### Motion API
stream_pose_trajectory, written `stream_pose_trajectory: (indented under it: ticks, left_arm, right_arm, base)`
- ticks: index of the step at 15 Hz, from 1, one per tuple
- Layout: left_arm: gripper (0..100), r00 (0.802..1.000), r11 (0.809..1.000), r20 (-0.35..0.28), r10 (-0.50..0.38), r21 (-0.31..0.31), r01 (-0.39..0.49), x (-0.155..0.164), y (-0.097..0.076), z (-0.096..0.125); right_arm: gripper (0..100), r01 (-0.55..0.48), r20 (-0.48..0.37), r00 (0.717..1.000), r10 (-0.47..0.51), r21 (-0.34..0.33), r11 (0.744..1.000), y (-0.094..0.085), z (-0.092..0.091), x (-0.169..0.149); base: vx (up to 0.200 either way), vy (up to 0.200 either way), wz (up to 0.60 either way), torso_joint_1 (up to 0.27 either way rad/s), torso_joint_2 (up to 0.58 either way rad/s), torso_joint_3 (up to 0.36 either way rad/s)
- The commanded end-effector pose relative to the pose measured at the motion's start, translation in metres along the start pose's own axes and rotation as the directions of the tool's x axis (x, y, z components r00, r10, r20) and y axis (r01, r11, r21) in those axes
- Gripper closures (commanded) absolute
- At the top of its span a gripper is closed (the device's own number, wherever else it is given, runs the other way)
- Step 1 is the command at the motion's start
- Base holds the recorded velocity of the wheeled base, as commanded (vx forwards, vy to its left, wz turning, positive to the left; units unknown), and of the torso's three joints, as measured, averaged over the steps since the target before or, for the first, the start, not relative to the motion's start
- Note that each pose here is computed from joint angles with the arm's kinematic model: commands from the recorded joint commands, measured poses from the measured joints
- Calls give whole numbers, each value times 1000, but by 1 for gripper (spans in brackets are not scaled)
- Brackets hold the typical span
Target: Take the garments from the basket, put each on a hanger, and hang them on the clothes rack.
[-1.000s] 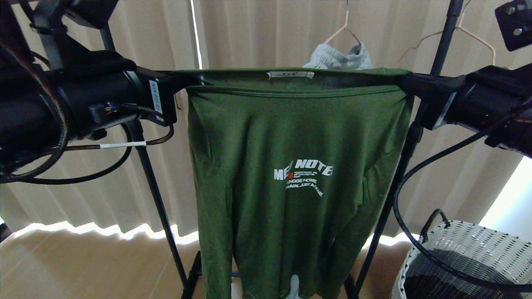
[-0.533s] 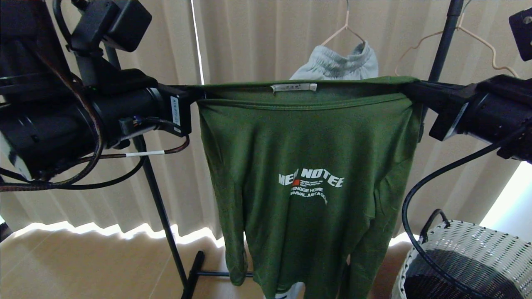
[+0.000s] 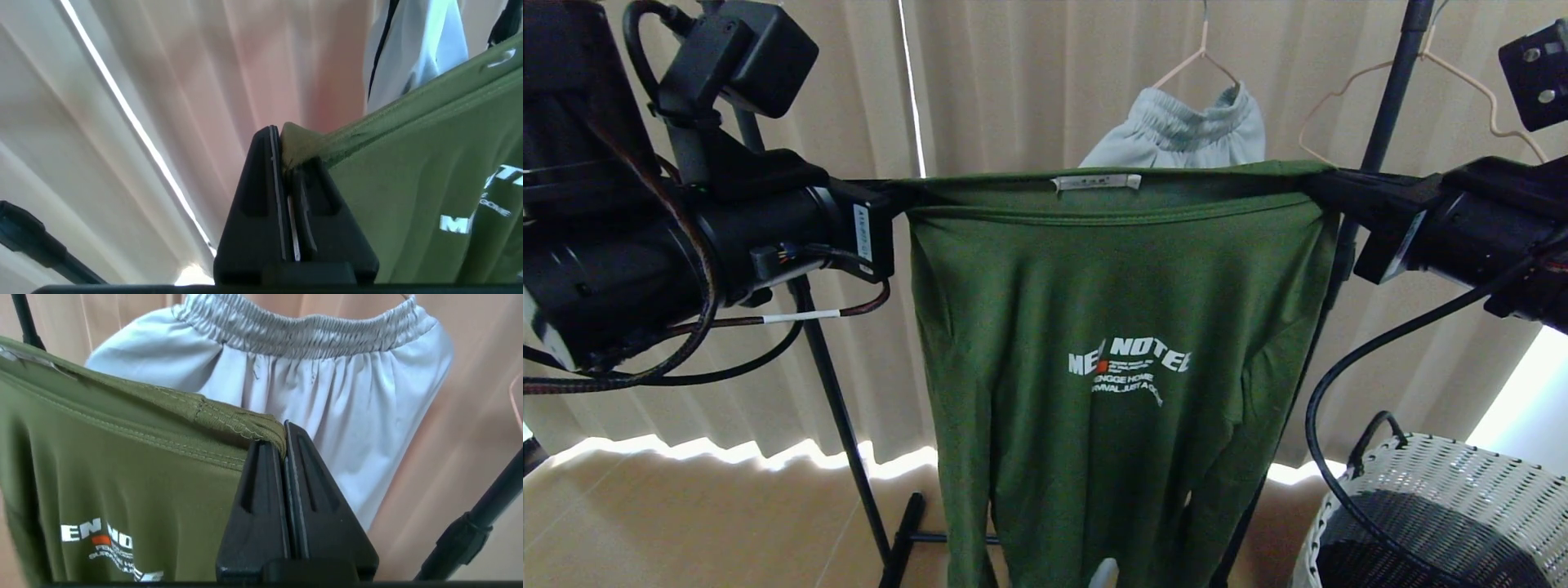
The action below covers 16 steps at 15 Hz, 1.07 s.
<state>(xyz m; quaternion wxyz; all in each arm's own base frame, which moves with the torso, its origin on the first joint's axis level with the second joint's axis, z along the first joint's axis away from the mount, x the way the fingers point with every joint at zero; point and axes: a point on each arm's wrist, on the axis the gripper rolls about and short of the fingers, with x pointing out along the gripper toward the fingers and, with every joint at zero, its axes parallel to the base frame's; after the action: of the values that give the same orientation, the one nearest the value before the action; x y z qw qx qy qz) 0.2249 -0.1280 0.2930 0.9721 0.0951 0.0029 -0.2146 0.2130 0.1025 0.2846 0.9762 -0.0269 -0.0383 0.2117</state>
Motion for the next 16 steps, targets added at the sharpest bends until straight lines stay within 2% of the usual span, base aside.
stream_pose_trajectory:
  ticks: [1,9,12,14,15,16]
  left_arm:
    - [100,1000,1000,12,3,-1,-3,-1,1,3]
    - [100,1000,1000,24,1,5,-1,-5,1,6]
    - [100,999,1000,46,0,24,-1,-9,1,10]
    - [100,995,999,100,9,32,-12,-9,2,15]
    - [100,995,999,101,9,30,-12,-9,2,14]
    - [100,995,999,97,10,32,-13,-9,2,12]
  right_arm:
    - [100,1,-1,1000,-1,0,1000,0,0,-1]
    - [100,2,9,1000,-2,0,1000,0,1,-1]
    - [100,2,13,1000,-2,0,1000,0,2,-2]
    - [100,2,12,1000,-2,0,1000,0,2,-3]
    - [100,2,10,1000,-2,0,1000,0,2,-3]
    - [0,2,12,1000,-2,0,1000,0,2,-4]
  base:
    - [0,0,0,0,0,0]
    - [0,0,0,0,0,0]
    - [0,0,0,0,0,0]
    - [0,0,0,0,0,0]
    - [0,0,0,0,0,0]
    - [0,0,0,0,0,0]
